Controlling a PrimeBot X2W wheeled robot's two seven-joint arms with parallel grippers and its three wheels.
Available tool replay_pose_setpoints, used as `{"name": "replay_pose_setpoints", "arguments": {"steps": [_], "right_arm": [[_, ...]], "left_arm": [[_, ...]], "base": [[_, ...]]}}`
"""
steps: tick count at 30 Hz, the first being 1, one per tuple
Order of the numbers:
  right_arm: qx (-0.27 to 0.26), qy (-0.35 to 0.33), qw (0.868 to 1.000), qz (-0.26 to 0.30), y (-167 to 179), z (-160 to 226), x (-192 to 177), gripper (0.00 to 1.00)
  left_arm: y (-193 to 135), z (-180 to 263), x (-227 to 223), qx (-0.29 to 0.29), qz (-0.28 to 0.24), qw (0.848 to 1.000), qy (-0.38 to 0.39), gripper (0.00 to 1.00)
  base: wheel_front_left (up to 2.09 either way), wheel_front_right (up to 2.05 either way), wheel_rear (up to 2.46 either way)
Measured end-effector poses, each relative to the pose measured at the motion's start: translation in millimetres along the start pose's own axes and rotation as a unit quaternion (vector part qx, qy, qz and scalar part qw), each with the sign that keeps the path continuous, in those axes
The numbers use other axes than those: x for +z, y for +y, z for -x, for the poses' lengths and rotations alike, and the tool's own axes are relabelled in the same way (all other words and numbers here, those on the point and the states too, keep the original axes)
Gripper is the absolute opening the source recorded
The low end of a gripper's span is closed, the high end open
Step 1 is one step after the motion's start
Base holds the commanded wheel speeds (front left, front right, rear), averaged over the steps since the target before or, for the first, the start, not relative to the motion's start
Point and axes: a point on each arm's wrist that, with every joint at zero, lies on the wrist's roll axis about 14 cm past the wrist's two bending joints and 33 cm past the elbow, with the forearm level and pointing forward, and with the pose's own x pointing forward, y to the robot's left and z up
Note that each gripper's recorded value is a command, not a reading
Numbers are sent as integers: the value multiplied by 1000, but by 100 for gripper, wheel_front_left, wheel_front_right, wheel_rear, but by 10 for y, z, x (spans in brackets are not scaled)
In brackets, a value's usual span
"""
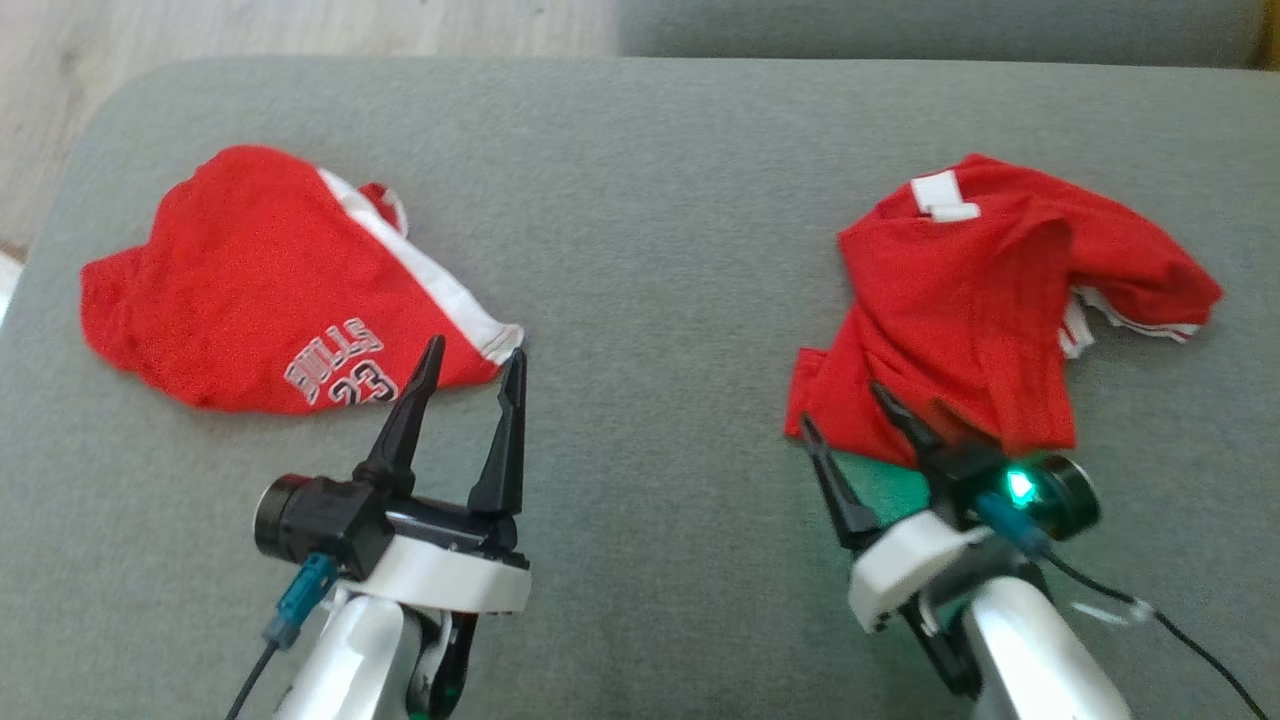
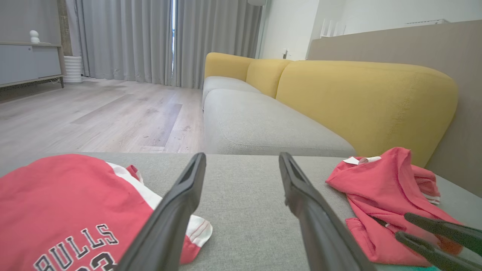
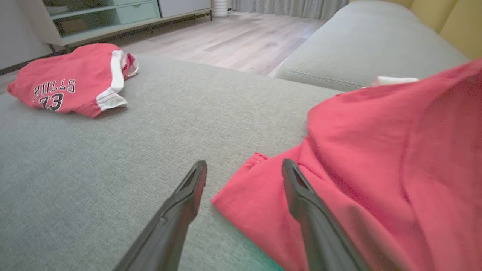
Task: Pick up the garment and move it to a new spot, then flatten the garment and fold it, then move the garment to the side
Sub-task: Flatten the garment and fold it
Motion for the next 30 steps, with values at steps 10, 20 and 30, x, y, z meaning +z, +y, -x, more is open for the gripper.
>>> {"name": "replay_pose_setpoints", "arguments": {"steps": [10, 20, 30], "right_arm": [[52, 113, 990, 59, 170, -340, -410, 100], [43, 142, 985, 86, 60, -490, -410, 0], [15, -25, 998, 48, -89, -579, 470, 0]], "left_arm": [[204, 90, -95, 34, 2, 999, 14, 100], [294, 92, -49, 48, 6, 999, 7, 100], [267, 97, 65, 44, 3, 999, -10, 100]], "base": [[0, 0, 0], [0, 0, 0], [0, 0, 0]]}}
